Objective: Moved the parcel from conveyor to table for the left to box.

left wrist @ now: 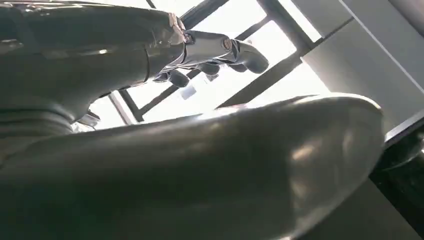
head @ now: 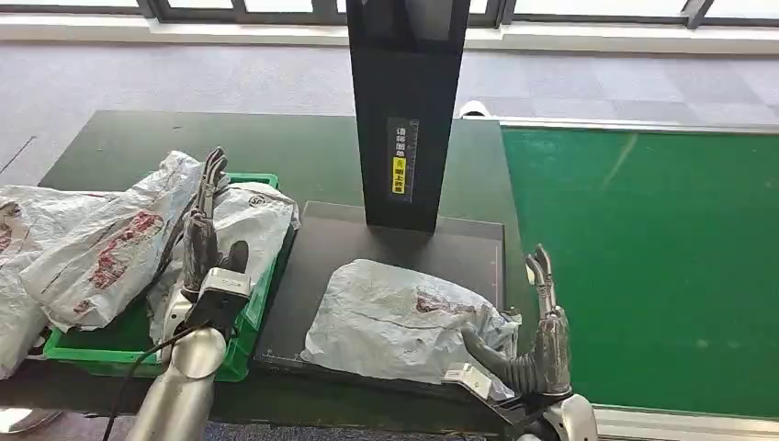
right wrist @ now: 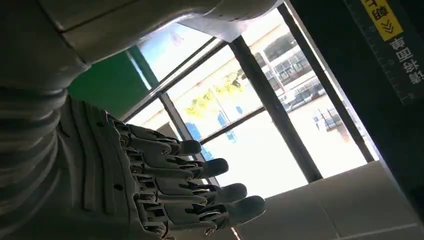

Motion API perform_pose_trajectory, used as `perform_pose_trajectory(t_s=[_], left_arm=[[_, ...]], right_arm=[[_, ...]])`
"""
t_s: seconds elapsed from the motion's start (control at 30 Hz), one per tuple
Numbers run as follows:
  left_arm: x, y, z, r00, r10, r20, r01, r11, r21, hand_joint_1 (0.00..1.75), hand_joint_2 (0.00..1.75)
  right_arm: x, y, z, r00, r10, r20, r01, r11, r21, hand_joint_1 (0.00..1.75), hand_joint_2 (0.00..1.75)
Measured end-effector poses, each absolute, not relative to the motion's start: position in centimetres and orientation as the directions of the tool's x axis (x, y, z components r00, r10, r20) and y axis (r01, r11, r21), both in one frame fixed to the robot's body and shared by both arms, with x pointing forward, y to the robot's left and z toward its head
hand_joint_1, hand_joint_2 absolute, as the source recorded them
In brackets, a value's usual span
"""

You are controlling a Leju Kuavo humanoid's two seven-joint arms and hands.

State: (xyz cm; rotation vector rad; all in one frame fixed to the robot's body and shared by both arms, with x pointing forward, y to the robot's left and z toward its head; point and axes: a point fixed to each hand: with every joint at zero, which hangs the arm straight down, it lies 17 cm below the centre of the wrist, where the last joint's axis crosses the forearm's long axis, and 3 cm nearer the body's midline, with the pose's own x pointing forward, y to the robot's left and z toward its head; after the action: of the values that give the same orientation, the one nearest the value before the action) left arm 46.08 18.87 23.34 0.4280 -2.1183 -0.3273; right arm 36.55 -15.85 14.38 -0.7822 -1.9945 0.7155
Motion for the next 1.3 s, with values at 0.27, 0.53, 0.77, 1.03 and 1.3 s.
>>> perform_pose_trajectory(t_s=[0.27,0.53,0.77,1.03,1.3], left_arm=[[46.2,17.5,22.4,-0.506,-0.442,0.741,-0.12,0.886,0.447,0.0,1.75],[39.7,5.4,4.4,-0.554,-0.649,0.521,0.324,0.408,0.853,0.0,1.75],[39.2,5.7,1.6,-0.536,-0.657,0.53,0.387,0.367,0.846,0.0,1.75],[39.0,5.8,0.6,-0.535,-0.662,0.524,0.41,0.339,0.847,0.0,1.75],[39.2,6.4,0.7,-0.535,-0.684,0.496,0.368,0.34,0.866,1.75,1.75]], right_arm=[[36.0,-15.8,15.0,-0.468,0.712,0.524,0.258,0.677,-0.689,0.0,1.75],[30.1,-14.7,23.6,-0.653,0.479,0.587,0.259,0.869,-0.42,0.0,1.75],[29.5,-15.0,25.8,-0.685,0.455,0.569,0.28,0.885,-0.372,0.0,1.75],[28.9,-14.4,26.5,-0.714,0.426,0.555,0.262,0.898,-0.353,0.0,1.75],[28.9,-13.6,26.9,-0.739,0.389,0.55,0.227,0.912,-0.34,0.0,1.75]])
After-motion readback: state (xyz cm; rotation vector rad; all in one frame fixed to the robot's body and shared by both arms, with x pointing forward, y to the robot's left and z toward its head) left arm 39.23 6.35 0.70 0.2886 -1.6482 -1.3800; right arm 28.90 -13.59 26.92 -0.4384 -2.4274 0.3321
